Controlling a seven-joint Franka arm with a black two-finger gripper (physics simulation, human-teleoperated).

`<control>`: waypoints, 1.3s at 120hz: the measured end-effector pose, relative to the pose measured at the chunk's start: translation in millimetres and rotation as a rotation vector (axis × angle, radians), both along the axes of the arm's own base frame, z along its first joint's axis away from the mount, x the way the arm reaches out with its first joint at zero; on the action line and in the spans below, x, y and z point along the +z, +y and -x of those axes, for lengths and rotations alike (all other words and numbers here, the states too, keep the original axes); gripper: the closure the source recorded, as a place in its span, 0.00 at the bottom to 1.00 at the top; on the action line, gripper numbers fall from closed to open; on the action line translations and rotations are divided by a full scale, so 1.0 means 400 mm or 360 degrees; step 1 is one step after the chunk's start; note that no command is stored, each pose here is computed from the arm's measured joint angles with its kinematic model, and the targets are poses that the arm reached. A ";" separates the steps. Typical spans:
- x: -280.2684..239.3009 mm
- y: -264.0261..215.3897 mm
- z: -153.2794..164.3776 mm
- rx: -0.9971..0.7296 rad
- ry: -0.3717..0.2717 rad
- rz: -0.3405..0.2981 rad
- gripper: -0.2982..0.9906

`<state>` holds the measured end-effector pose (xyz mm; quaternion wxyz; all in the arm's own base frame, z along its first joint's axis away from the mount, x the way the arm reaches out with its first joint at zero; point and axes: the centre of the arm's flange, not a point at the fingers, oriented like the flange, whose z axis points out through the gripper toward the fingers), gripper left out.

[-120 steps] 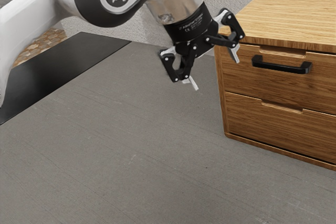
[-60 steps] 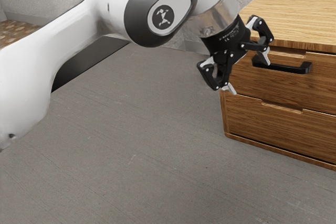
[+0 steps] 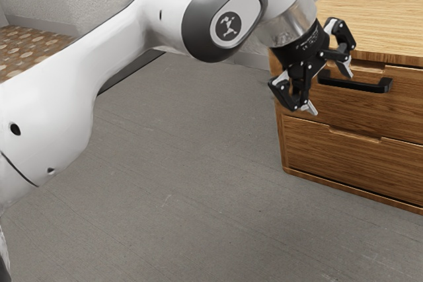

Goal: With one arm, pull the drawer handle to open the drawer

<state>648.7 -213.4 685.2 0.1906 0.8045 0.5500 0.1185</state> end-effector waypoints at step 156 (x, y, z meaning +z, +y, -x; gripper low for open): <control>-0.059 -0.040 -0.057 0.0206 0.0014 0.0101 0.62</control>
